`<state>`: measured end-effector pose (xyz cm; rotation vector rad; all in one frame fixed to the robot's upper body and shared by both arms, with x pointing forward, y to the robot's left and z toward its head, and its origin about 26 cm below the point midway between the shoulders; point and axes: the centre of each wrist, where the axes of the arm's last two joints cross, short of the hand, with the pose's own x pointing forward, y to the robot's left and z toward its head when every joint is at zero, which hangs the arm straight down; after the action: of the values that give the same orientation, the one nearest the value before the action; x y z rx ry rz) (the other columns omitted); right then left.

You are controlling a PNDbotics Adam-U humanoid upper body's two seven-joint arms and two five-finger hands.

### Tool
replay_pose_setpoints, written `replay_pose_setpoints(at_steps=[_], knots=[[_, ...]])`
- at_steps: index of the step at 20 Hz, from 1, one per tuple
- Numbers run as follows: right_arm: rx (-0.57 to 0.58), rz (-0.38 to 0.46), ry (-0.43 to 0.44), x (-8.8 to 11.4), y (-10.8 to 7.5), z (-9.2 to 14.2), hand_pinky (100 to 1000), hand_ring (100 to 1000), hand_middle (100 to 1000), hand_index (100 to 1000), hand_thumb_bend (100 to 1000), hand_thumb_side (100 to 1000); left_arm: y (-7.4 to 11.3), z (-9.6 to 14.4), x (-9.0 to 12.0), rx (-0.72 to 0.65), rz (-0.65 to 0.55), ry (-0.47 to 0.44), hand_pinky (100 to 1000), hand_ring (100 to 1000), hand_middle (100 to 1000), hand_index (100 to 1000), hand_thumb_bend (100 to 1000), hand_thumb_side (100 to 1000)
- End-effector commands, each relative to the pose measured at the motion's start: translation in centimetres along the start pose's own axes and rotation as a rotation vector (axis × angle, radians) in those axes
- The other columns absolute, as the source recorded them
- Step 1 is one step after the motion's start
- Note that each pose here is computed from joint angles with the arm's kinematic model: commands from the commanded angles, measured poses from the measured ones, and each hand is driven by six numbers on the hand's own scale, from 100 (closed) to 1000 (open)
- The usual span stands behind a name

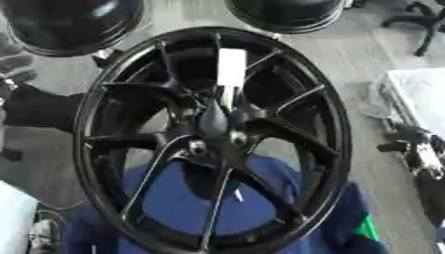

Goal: Pull the pin out of the wheel hub.

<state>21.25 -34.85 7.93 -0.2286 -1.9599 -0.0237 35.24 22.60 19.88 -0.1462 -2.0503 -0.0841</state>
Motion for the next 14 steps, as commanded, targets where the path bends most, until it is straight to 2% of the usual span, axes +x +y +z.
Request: replay_pose_setpoints(at_steps=[1, 6, 10, 11, 12, 14], knots=[[0.014, 0.027, -0.015, 0.6, -0.4, -0.3, 965, 630, 634, 760, 100, 663, 0.3, -0.3, 0.9, -0.008, -0.023, -0.030, 749, 731, 658, 748, 100, 656], [0.000, 0.032, -0.011, 0.8, -0.8, -0.4, 964, 644, 647, 766, 100, 665, 0.4, -0.4, 1.0, -0.004, -0.018, -0.033, 750, 733, 659, 749, 100, 654], [0.011, 0.057, -0.033, 1.2, -2.2, -0.3, 963, 681, 681, 790, 100, 620, 0.6, -0.3, 0.7, -0.001, -0.023, -0.019, 750, 734, 659, 749, 100, 652], [0.023, 0.070, -0.047, 1.5, -2.8, -0.3, 964, 693, 693, 799, 100, 707, 0.7, -0.2, 0.6, 0.001, -0.026, -0.014, 751, 735, 659, 749, 100, 654], [0.035, 0.084, -0.062, 1.7, -3.3, -0.4, 965, 700, 701, 804, 100, 596, 0.8, -0.1, 0.4, 0.003, -0.030, -0.007, 751, 735, 660, 749, 100, 656], [0.061, 0.111, -0.092, 2.4, -4.5, -0.6, 965, 709, 713, 813, 100, 587, 1.1, 0.1, 0.1, 0.006, -0.037, 0.008, 751, 735, 660, 749, 100, 661]])
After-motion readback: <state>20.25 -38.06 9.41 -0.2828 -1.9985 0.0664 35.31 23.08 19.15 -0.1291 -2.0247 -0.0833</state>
